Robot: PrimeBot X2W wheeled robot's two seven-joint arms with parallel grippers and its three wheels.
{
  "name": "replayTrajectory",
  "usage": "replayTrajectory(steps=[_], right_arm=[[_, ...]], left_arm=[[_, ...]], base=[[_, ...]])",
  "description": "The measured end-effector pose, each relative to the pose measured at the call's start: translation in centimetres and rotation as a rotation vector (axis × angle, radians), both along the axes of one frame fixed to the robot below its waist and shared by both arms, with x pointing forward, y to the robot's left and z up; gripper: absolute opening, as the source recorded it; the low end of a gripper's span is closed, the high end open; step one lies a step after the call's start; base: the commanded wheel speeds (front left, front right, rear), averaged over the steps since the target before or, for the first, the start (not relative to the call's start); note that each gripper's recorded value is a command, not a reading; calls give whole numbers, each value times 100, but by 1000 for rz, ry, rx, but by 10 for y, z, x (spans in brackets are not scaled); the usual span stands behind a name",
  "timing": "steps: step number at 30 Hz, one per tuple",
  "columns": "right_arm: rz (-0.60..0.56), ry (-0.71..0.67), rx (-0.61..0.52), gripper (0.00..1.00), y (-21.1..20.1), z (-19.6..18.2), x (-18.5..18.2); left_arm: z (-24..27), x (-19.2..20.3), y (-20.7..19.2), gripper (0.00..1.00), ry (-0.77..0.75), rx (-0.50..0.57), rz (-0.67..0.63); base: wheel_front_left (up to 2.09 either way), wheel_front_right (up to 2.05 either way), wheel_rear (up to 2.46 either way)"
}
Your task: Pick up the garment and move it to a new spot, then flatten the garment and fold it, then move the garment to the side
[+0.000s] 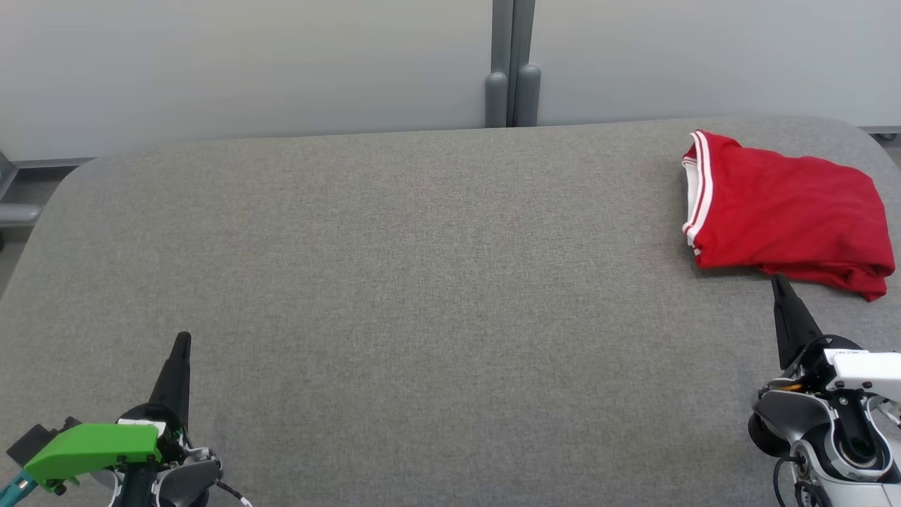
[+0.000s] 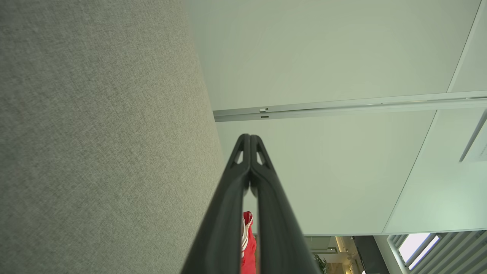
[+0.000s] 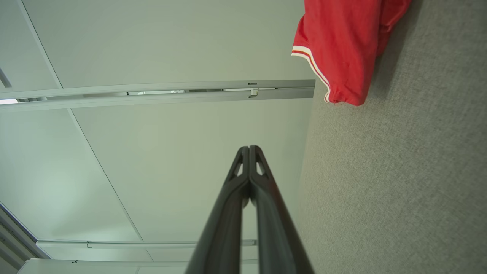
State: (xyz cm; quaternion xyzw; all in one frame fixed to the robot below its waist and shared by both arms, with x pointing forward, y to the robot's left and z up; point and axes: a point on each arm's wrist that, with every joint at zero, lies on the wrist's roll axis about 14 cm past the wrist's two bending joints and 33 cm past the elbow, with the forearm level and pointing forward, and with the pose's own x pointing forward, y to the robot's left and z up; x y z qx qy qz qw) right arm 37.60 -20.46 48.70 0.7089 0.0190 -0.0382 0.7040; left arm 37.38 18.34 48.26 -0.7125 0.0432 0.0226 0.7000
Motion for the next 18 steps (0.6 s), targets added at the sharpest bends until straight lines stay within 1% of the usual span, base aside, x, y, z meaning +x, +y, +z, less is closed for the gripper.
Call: replayTrajectory(steps=[18], right_arm=[[-1,2,3,0,0,-1,0]], left_arm=[[-2,-1,0,0,5,0,1]], base=[[0,0,0]])
